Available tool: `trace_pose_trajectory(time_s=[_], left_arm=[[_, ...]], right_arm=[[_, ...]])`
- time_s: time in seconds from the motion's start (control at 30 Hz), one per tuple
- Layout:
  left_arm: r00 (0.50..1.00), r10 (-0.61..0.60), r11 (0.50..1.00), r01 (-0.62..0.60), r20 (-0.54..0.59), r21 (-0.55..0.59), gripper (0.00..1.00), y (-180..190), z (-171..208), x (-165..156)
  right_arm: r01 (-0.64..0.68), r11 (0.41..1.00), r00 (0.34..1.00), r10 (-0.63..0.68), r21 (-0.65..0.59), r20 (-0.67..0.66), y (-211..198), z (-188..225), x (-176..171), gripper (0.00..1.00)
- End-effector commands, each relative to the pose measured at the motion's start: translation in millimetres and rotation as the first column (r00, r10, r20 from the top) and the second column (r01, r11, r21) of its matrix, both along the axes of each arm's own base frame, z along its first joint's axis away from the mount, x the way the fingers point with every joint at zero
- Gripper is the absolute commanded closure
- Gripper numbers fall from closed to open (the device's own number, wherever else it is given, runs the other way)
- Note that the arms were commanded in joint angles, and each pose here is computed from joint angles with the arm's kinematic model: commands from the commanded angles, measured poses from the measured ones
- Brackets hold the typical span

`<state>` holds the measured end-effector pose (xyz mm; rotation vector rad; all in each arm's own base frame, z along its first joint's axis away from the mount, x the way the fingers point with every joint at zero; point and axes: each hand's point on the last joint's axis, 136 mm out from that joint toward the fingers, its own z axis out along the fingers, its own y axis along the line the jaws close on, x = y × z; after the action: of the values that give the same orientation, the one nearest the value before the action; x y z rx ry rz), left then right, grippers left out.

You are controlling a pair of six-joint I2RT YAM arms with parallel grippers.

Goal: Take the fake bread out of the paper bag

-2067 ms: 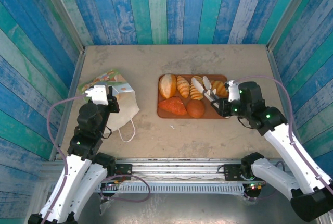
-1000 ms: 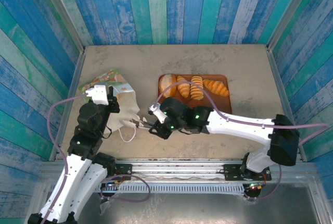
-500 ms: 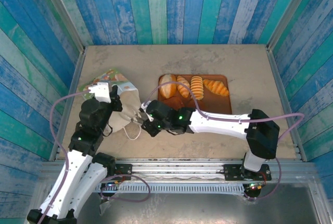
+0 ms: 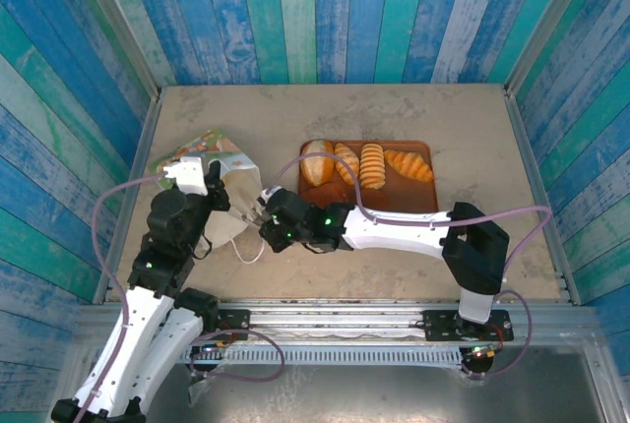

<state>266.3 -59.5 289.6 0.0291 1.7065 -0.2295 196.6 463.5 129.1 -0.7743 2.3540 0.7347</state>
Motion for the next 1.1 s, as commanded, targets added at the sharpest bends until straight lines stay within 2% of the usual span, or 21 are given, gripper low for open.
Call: trace_pose_trajectory(time_s=[0.0,0.37,0.67,1.07], left_arm=[[0.999,0.008,1.0,-0.008,0.032,-0.01,1.0,1.6,7.3,-1.1],[0.999,0.013,1.0,-0.012,0.033,-0.012,1.0,3.1,7.4,-1.3],[0.999,0.012,1.0,-0.012,0.033,-0.018,1.0,3.9,7.3,-0.5],[1.0,0.013,1.0,-0.012,0.028,-0.021,1.0,4.6,6.1,0.9]], right_arm=[[0.035,0.997,0.999,-0.037,0.069,0.021,16.8,17.9,9.4,0.64],[0.079,0.989,0.997,-0.078,0.123,-0.015,28.1,11.1,13.0,0.65],[0.144,0.984,0.99,-0.143,0.103,-0.013,19.0,5.1,19.2,0.64],[0.124,0.987,0.992,-0.121,0.105,-0.035,35.9,-3.2,20.1,0.63]])
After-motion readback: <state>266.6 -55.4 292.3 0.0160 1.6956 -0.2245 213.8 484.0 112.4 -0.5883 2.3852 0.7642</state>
